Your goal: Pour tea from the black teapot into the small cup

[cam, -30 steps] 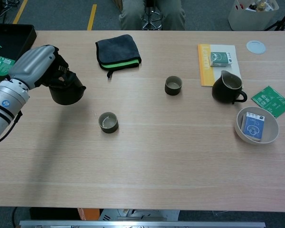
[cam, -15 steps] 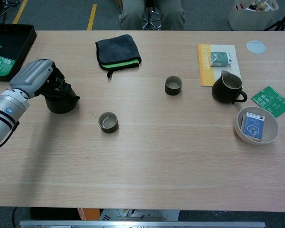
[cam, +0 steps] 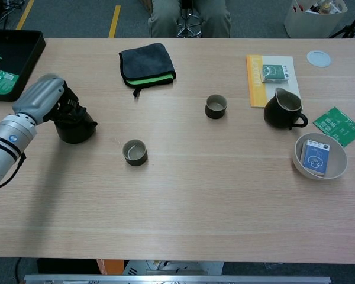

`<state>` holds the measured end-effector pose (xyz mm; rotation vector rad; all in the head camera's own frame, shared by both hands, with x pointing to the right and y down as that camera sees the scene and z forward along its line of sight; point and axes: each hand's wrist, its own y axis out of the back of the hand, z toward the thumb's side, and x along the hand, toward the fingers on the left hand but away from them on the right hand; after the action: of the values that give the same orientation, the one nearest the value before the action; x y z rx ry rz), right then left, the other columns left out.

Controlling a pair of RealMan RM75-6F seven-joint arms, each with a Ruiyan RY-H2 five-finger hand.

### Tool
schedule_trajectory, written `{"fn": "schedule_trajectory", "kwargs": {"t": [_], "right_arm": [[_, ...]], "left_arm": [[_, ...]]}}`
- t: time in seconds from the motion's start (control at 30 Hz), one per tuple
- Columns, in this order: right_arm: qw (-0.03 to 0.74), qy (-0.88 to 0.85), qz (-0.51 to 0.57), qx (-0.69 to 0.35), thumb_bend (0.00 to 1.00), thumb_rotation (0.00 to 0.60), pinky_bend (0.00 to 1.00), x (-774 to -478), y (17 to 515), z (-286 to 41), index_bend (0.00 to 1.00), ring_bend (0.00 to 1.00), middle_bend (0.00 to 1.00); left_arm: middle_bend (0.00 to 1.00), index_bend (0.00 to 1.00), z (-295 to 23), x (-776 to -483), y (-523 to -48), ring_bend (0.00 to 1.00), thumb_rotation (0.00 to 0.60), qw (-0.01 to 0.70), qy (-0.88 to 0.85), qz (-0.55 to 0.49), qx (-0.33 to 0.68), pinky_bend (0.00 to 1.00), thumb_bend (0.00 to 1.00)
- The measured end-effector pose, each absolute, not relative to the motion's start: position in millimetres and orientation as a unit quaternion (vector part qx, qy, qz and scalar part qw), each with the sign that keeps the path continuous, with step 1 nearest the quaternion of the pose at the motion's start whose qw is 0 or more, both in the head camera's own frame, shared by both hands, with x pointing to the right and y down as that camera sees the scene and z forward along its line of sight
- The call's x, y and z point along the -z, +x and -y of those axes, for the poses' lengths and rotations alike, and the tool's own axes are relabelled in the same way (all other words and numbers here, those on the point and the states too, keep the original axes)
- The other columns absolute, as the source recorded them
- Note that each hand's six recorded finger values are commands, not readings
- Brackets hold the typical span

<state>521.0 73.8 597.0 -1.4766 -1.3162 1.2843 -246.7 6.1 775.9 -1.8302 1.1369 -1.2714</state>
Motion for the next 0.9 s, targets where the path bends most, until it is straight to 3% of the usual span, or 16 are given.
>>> {"fn": "schedule_trajectory", "kwargs": {"t": [0.37,0.57,0.67,0.73,0.8,0.9], "right_arm": [[0.381,-0.579,0.516,-0.504,0.05,0.6,0.0,-597.4,521.5,-74.0,0.24,0.0,0.19],[0.381,-0.578,0.517,-0.503,0.05,0.6,0.0,-596.4,521.6,-74.0,0.24,0.0,0.19],[0.382,-0.578,0.517,-0.502,0.05,0.6,0.0,-596.0,521.6,-74.2,0.24,0.0,0.19],[0.382,-0.579,0.518,-0.502,0.05,0.6,0.0,-596.0,521.2,-74.1,0.24,0.0,0.19],[0.382,-0.579,0.518,-0.501,0.05,0.6,0.0,-595.9,521.1,-73.9,0.24,0.0,0.19],[0.382,-0.578,0.518,-0.501,0.05,0.6,0.0,-595.8,521.2,-73.7,0.24,0.0,0.19]], "left_arm": [[0.86,0.79,-6.6,-782.3,-252.1,0.66,0.6,0.311,-0.692,-0.43,0.49,0.14,0.42],[0.77,0.69,-7.9,-783.7,-254.7,0.58,0.597,0.305,-0.692,-0.422,0.501,0.14,0.42],[0.7,0.6,-8.3,-782.1,-254.7,0.49,0.527,0.303,-0.693,-0.418,0.503,0.14,0.42],[0.63,0.54,-8.6,-780.7,-254.0,0.42,0.433,0.302,-0.695,-0.415,0.504,0.14,0.42],[0.59,0.51,-8.9,-779.2,-252.9,0.38,0.381,0.298,-0.698,-0.412,0.504,0.14,0.42],[0.55,0.47,-9.5,-778.1,-251.9,0.35,0.358,0.288,-0.704,-0.407,0.506,0.14,0.42]]}}
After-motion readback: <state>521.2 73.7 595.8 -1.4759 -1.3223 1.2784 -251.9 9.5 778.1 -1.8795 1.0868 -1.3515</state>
